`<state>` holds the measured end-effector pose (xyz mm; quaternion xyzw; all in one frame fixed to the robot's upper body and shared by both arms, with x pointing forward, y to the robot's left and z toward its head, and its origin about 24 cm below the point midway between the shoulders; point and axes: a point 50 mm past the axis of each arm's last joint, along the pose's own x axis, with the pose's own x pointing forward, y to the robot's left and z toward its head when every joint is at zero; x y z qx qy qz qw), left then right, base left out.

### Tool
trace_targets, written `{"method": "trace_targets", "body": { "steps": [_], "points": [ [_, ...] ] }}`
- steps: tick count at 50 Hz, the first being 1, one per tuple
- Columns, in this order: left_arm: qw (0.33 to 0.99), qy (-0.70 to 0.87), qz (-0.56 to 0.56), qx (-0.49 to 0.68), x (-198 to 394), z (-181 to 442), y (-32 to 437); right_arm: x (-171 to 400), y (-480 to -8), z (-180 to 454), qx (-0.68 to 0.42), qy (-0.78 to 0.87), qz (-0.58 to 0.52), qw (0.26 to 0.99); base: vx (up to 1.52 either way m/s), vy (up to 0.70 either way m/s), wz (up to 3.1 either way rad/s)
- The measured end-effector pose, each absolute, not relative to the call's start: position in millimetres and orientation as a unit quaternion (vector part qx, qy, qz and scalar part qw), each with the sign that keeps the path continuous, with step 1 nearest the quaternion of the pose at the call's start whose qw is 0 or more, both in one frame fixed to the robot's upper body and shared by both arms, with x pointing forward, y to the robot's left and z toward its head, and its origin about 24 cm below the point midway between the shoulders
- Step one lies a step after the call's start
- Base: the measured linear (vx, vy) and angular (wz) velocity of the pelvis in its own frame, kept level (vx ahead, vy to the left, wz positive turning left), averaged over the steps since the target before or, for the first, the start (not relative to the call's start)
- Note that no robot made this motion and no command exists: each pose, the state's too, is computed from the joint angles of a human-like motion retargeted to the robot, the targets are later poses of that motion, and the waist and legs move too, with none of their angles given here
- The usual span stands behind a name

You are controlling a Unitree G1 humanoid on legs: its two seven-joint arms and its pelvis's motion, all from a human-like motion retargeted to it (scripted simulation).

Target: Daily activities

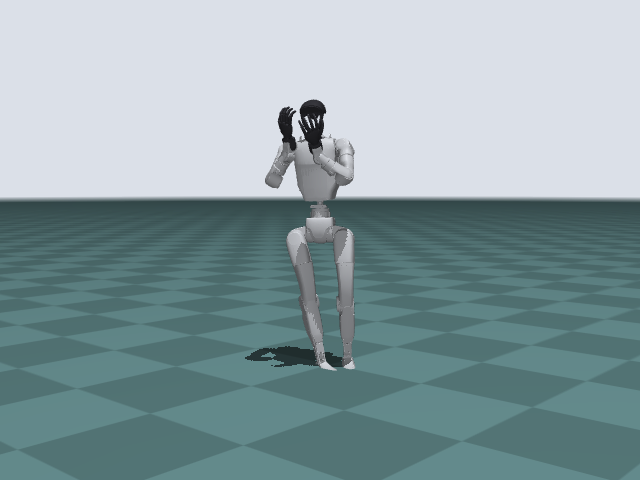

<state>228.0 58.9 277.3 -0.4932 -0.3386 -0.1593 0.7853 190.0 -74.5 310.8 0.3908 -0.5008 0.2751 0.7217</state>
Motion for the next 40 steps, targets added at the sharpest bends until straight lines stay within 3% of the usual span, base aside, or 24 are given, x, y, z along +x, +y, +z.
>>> {"method": "trace_targets", "body": {
  "steps": [25,40],
  "points": [
    [0.778,-0.315,-0.158,-0.519,223.3,278.4,56.4,186.8,-74.8,313.6,0.458,-0.465,0.322,0.686,0.0,0.0,0.0],
    [0.771,-0.331,-0.211,-0.502,218.3,281.4,45.7,189.7,-76.0,319.7,0.397,-0.51,0.334,0.686,0.0,0.0,0.0]
  ]
}}
